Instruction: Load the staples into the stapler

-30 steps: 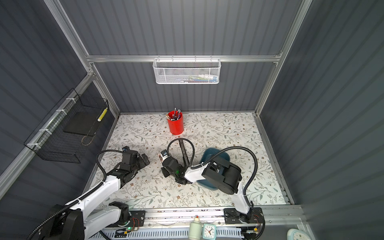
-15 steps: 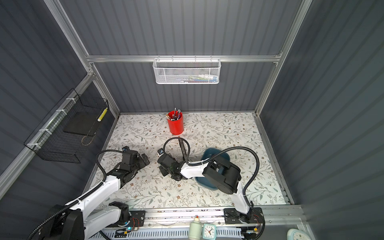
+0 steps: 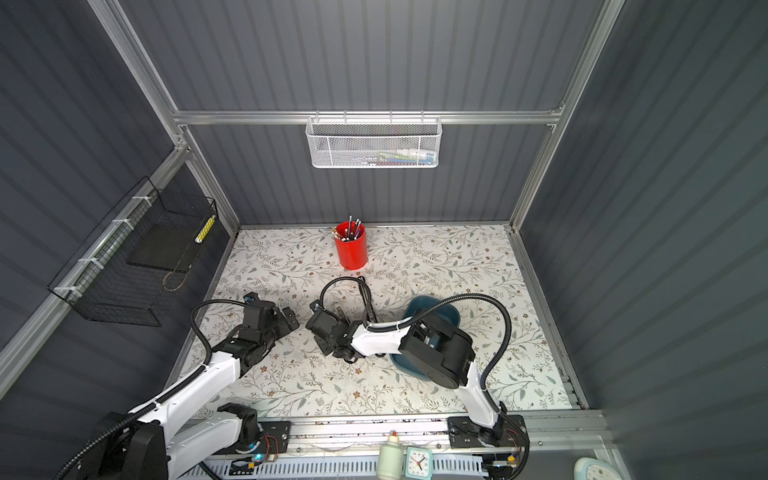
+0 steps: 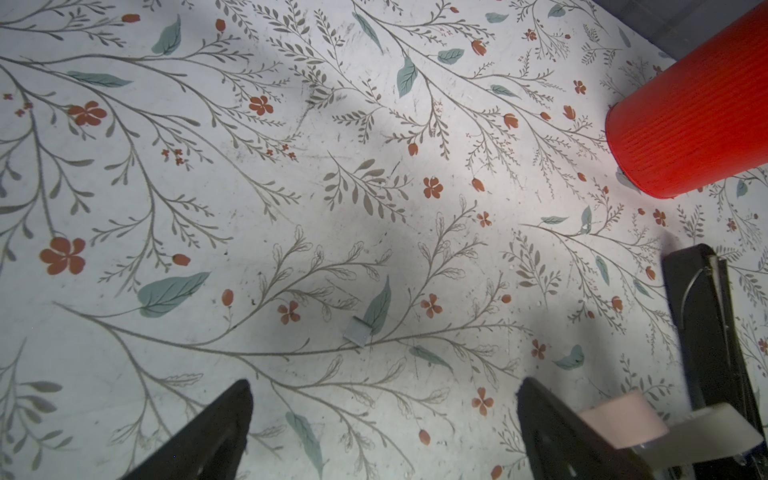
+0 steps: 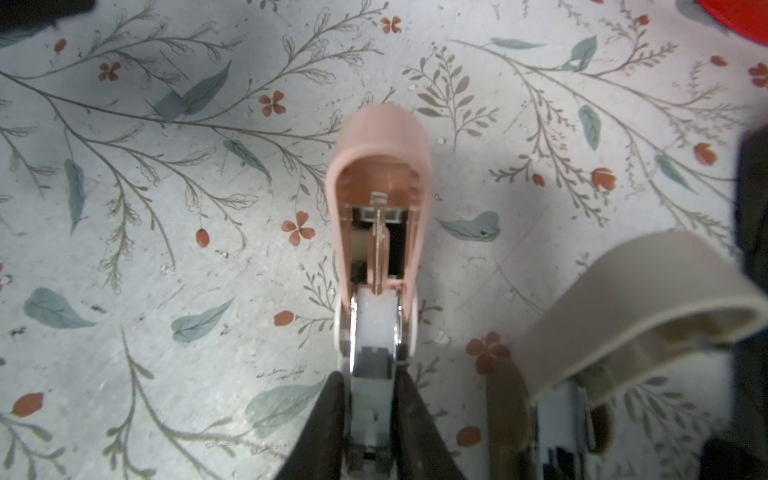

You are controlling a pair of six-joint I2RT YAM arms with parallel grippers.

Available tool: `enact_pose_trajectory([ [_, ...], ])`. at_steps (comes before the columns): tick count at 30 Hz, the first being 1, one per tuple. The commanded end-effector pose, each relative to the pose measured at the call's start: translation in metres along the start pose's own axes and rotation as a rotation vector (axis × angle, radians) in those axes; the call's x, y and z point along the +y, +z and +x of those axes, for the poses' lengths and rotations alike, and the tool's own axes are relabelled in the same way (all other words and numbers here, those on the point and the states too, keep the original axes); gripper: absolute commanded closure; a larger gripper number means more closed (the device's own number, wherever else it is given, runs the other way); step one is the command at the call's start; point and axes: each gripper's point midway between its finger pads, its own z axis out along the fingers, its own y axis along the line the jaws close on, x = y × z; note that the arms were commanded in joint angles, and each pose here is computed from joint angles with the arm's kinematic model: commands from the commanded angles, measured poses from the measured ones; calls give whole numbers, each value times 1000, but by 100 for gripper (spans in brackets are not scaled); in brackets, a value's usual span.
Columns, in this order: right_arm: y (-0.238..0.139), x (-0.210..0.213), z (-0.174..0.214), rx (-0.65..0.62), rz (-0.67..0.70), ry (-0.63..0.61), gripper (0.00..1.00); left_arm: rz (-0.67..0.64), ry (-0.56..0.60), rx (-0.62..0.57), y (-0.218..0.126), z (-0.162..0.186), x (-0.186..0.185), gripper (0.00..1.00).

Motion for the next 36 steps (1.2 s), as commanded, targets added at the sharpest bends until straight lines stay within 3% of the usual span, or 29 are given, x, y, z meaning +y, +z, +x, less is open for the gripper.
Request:
enact_pose_trajectory([
  [1, 6, -8, 42, 137, 50, -55, 75, -3, 7, -26, -5, -11, -2, 0],
  [6, -10, -5, 27, 80, 17, -40, 63, -5, 4, -28, -6, -12, -1, 0],
  [10, -26, -3, 9, 22, -14, -22, 60, -3, 5, -28, -6, -12, -1, 0],
  [21, -35, -16, -33, -69, -55, 74, 62, -7, 4, -34, -7, -13, 0, 0],
  [36, -3, -17, -21, -2, -51, 89, 65, -10, 6, -32, -6, -12, 0, 0],
])
